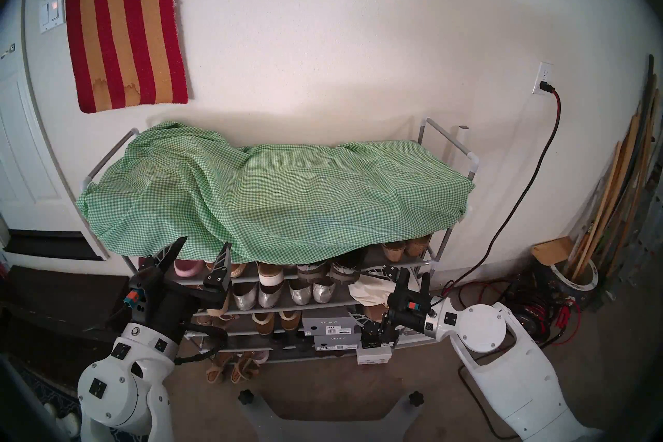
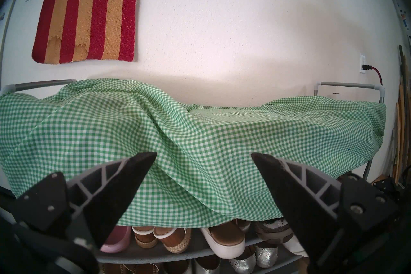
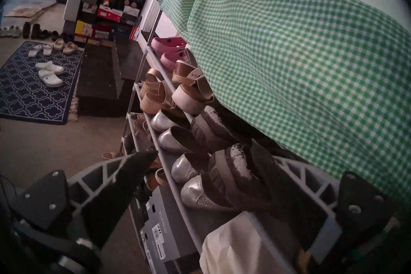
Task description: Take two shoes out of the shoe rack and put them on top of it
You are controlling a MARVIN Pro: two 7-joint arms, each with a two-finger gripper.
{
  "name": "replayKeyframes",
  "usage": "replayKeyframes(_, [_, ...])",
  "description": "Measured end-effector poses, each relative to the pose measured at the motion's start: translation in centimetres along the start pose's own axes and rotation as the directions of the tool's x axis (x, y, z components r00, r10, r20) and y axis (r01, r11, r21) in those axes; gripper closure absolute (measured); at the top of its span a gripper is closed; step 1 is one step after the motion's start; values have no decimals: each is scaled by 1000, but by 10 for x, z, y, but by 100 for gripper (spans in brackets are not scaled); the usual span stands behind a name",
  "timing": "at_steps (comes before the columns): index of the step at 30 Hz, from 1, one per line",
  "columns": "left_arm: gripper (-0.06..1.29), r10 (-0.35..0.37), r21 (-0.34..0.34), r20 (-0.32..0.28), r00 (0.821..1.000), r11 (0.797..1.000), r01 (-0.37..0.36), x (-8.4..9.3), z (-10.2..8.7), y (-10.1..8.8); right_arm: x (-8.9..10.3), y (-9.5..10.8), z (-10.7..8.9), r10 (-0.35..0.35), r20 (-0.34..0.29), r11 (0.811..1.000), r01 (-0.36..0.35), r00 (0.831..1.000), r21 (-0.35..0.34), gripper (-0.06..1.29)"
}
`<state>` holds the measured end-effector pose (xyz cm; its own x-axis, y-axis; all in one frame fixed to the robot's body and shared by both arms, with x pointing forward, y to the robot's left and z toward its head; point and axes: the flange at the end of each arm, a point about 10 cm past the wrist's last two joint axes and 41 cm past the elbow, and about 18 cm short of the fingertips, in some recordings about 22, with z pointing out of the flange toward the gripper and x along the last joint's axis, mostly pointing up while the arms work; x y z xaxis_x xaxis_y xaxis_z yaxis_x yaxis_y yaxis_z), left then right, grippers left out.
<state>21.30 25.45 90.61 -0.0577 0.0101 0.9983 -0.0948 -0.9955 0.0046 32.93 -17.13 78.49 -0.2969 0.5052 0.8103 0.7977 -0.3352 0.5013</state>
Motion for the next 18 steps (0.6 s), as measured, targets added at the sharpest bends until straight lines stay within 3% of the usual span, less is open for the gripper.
replayKeyframes(18, [1,0,0,0,1000,1000,0,0,0,0,-13,8,14,-20,21,1000,21,1000,-23,0])
